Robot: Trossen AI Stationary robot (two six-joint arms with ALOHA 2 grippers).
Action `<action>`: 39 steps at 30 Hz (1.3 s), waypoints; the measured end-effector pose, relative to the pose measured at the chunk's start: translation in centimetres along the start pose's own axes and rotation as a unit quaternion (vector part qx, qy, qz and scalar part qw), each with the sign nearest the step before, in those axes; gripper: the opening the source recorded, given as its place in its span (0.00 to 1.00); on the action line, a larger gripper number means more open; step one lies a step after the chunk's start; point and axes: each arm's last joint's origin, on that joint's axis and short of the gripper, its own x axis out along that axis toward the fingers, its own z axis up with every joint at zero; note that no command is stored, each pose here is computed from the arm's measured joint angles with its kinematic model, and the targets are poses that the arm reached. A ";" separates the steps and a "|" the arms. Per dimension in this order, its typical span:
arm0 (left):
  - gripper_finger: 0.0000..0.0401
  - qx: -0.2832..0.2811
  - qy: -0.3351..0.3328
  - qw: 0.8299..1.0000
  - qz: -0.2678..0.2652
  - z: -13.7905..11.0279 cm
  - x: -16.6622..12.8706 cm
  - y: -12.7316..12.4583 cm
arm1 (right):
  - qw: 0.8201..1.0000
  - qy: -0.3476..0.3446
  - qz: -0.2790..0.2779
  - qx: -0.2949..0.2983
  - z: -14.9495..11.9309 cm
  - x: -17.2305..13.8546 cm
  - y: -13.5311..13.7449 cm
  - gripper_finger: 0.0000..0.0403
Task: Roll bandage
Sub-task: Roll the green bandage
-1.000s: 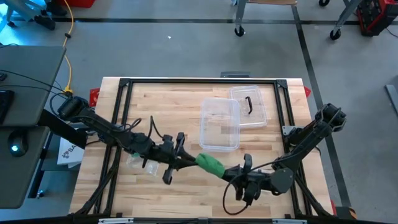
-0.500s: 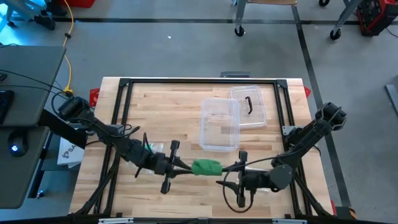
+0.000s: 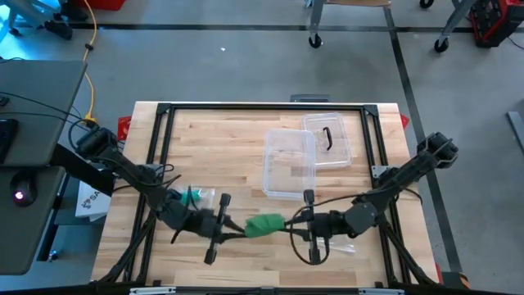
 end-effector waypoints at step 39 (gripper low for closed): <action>0.02 -0.119 0.006 0.993 0.022 -0.9 1.3 2.0 | 0.980 0.050 -0.067 -0.181 -1.6 -1.4 3.8 0.32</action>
